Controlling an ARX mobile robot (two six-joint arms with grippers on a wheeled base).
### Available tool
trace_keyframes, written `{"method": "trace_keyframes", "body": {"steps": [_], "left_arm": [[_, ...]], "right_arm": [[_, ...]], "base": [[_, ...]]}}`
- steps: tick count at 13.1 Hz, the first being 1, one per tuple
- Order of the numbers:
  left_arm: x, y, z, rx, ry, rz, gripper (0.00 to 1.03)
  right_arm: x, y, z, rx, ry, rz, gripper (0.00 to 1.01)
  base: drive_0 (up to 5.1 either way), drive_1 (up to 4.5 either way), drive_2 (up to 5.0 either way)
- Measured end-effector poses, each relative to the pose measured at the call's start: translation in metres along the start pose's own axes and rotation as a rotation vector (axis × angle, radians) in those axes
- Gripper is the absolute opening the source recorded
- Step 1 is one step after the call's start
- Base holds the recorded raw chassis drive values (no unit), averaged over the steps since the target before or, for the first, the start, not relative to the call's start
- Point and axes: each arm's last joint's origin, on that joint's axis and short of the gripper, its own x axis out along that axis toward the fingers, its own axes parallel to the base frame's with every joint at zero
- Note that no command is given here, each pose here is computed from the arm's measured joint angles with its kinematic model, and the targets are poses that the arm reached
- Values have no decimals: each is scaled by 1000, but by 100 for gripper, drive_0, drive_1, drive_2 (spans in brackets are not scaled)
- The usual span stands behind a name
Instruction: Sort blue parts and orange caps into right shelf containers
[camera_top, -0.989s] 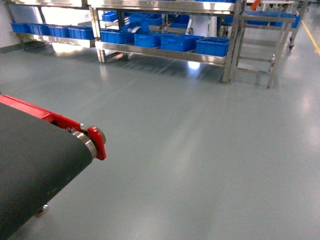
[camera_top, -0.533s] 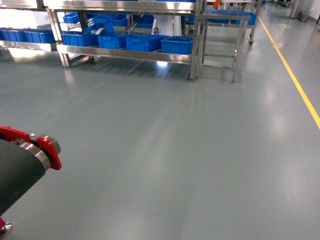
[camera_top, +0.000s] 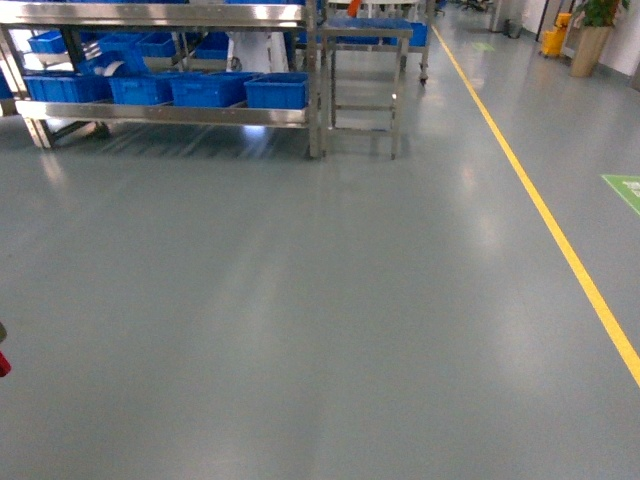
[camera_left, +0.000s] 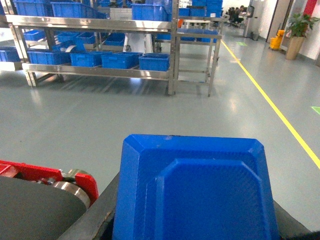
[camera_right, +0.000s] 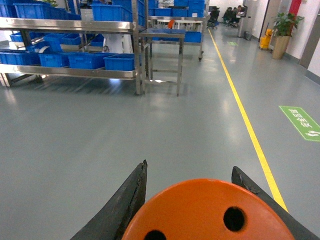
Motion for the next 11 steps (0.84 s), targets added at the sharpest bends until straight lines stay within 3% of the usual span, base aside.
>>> {"method": "trace_keyframes", "body": {"steps": [5,11], "left_arm": [[0,0,0,0,0,0,44],[0,0,0,0,0,0,44]], "right_arm": [[0,0,0,0,0,0,44],[0,0,0,0,-2,0,44]], "base": [[-161,-161,-161],[28,457,-401]]}}
